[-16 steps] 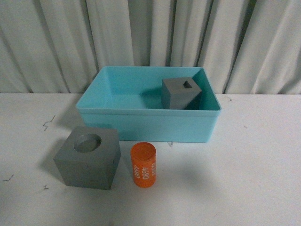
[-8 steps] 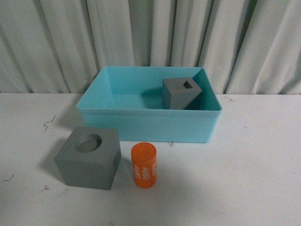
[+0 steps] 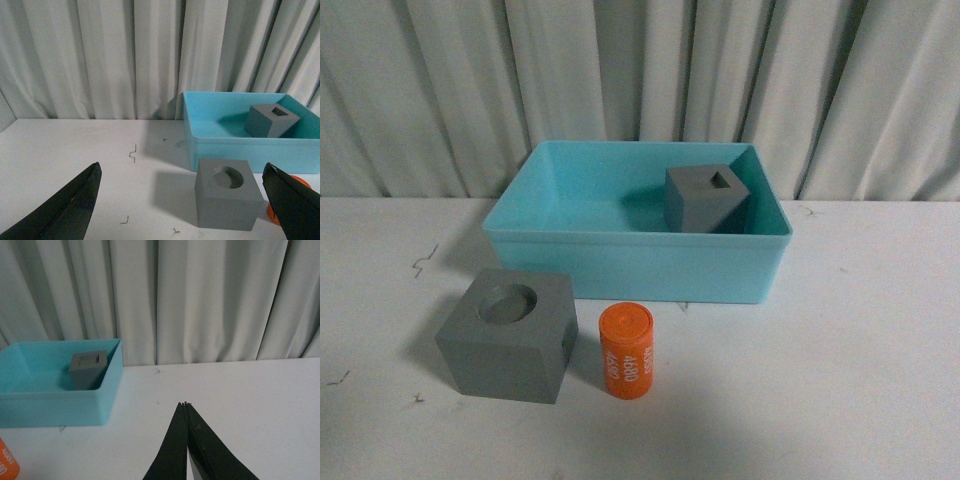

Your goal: Place gray and orange parts in blue box

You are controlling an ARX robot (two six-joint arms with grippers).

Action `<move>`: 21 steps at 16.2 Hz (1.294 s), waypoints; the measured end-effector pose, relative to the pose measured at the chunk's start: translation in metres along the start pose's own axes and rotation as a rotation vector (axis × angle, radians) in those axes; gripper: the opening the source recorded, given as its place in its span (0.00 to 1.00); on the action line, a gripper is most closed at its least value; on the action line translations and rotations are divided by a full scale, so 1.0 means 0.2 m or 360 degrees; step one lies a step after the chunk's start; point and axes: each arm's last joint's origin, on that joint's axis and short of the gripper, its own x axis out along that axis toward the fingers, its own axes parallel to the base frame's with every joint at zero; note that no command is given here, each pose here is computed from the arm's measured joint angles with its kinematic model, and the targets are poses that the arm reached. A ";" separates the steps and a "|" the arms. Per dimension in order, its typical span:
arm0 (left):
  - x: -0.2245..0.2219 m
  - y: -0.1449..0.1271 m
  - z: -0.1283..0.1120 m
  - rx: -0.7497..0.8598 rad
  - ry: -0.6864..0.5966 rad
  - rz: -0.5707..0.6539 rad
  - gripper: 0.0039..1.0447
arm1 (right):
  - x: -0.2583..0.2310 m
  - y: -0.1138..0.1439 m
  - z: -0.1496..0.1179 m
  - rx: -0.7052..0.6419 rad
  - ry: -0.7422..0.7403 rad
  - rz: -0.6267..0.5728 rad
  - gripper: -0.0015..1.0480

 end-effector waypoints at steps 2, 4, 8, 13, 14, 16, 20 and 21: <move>0.00 0.00 0.00 0.0000 0.0000 0.0000 0.94 | -0.02 0.00 0.01 0.0000 -0.0001 0.0001 0.02; 0.00 0.00 0.00 0.0000 0.0000 0.0000 0.94 | -0.04 0.00 0.01 0.0000 -0.0007 0.0001 0.02; 0.00 0.00 0.00 0.0000 0.0000 0.0000 0.94 | -0.08 0.00 0.01 0.0000 -0.0010 0.0000 0.02; 0.00 0.00 0.00 0.0000 -0.0001 0.0000 0.94 | -0.11 0.00 0.01 0.0000 -0.0011 0.0001 0.02; 0.00 0.00 0.00 0.0000 0.0000 0.0000 0.94 | -0.11 0.00 0.01 0.0000 -0.0012 0.0001 0.02; 0.00 0.00 0.00 0.0000 0.0000 0.0000 0.94 | -0.12 0.00 0.01 0.0000 -0.0008 0.0001 0.02; 0.00 0.00 0.00 0.0000 0.0000 -0.0001 0.94 | -0.17 0.00 0.00 0.0000 -0.0028 0.0004 0.02; 0.00 0.00 0.00 0.0000 -0.0001 -0.0001 0.94 | -0.17 0.00 0.00 0.0000 -0.0014 0.0002 0.02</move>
